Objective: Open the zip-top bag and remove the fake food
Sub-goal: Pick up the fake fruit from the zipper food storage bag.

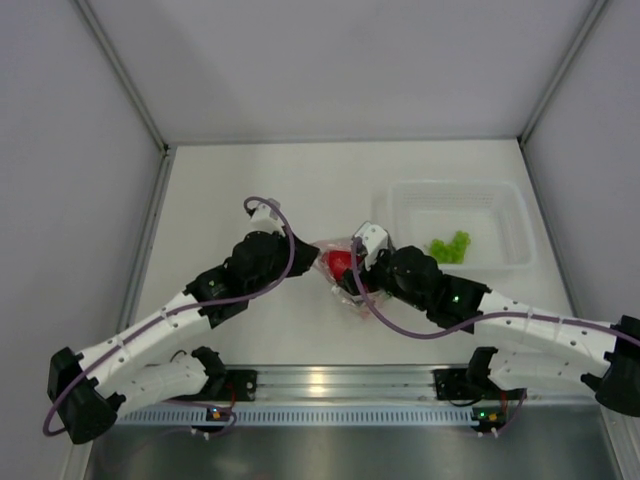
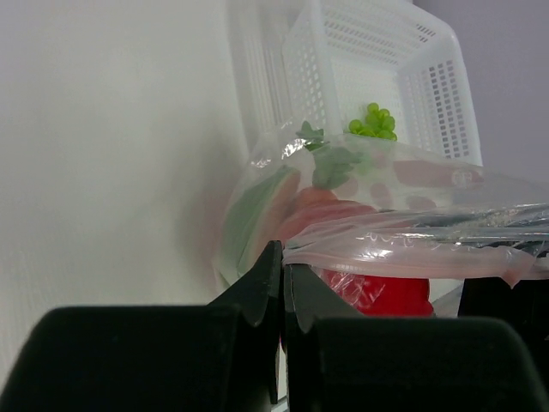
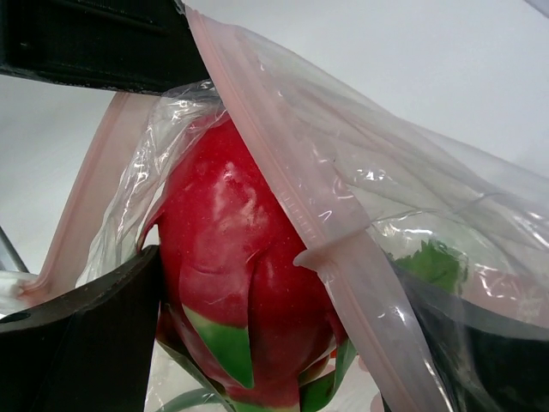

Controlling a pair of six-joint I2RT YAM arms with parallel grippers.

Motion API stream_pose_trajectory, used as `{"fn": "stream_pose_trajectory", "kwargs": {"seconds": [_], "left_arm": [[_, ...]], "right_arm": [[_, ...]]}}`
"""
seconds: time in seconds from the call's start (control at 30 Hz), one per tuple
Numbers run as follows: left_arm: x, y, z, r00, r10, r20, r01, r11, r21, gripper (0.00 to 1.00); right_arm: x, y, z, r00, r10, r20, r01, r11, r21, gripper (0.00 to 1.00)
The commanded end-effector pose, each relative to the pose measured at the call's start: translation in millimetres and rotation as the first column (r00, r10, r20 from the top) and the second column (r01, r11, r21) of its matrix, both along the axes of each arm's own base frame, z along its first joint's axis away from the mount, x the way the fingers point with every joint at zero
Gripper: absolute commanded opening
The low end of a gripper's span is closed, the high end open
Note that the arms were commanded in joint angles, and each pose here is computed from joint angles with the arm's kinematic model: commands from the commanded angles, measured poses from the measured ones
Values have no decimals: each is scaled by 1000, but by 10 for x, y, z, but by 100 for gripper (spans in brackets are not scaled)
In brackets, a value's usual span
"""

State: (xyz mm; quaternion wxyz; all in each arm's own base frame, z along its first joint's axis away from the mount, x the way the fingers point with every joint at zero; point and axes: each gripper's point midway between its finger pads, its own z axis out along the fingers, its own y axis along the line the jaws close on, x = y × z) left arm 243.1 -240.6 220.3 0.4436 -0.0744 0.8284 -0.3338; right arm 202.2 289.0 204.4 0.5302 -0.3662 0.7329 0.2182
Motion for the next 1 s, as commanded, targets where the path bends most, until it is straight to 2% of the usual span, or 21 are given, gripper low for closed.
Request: {"fn": "stream_pose_trajectory", "kwargs": {"seconds": [0.0,0.13,0.3,0.37,0.57,0.67,0.7,0.8,0.97], "left_arm": [[305,1321,-681,898,437,49,-414,803,429,0],[248,1288,-826,902,431,6,-394,818,420,0],[144,1295,-914,910,415,-17,-374,836,401,0],[109,1288,-926,913,407,-27,-367,847,384,0],[23,1276,-869,924,381,-23,-353,876,329,0],[34,1327,-904,918,397,-13,-367,859,357,0],[47,1337,-896,915,403,-8,-373,854,363,0],[126,1374,-848,901,433,15,-405,828,389,0],[306,1345,-782,882,470,35,-437,788,434,0]], "right_arm": [[91,-392,1042,971,-201,131,158,947,279,0],[325,-717,1137,895,-442,55,402,854,330,0],[531,-943,1280,796,-605,-5,564,740,366,0],[637,-1059,1215,744,-668,-19,639,704,311,0],[962,-1044,1022,703,-709,-59,699,673,242,0],[941,-866,963,765,-639,-83,637,731,244,0],[886,-700,923,825,-557,-94,561,792,241,0],[717,-418,905,925,-370,-85,380,891,248,0],[355,-258,986,985,-161,-66,174,933,316,0]]}}
